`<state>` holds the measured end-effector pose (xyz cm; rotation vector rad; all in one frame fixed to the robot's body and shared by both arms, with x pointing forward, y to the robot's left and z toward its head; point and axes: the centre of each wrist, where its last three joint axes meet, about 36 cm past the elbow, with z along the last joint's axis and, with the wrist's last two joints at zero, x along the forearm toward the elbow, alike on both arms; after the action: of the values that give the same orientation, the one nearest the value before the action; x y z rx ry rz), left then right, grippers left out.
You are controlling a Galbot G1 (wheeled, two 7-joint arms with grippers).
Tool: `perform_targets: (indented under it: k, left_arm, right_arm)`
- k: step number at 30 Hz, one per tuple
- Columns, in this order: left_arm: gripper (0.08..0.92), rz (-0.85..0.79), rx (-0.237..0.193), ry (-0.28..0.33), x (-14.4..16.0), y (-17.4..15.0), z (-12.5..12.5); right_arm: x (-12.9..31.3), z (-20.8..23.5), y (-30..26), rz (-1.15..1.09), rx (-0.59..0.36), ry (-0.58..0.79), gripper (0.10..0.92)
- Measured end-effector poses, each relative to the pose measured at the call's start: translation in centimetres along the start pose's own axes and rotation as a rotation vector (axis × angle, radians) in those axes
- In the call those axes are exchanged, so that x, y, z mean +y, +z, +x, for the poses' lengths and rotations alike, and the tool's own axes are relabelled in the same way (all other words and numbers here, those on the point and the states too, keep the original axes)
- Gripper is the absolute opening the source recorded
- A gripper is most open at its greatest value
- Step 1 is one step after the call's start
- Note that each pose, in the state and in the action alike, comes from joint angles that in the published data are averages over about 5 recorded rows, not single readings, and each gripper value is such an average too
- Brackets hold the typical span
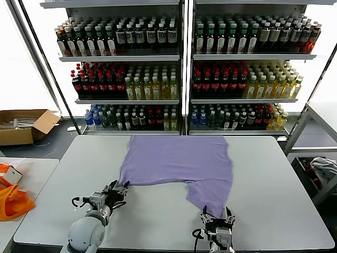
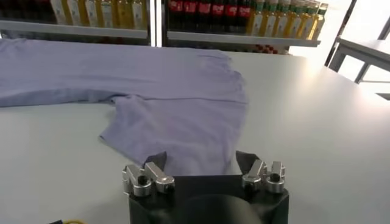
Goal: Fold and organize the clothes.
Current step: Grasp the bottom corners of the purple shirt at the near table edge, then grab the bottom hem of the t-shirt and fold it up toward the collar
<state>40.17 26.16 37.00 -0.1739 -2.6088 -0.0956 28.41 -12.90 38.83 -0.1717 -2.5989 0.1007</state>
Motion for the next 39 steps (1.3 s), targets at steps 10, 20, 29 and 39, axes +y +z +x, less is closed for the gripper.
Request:
perform_targets:
  k: [10,20,29,39]
  left_arm:
    - [0.118,0.009,0.017,0.019,-0.8,0.9,0.1]
    - [0.088,-0.004,0.011,0.032,-1.4,1.5,0.7]
    - [0.084,-0.002,-0.034,0.041,-1.9,1.4,1.3]
    - [0.084,0.017,-0.116,0.015,-1.8,0.6,1.3]
  right_arm:
    - [0.0,0.1,0.5,-0.016,0.004,-0.01,0.278]
    - [-0.7,0.3,0.9,-0.042,-0.011,-0.01,0.107]
    - [-1.5,0.9,-0.3,-0.052,-0.083,-0.023,0.107]
    - [-2.4,0.7,-1.8,-0.042,-0.201,-0.024,0.107]
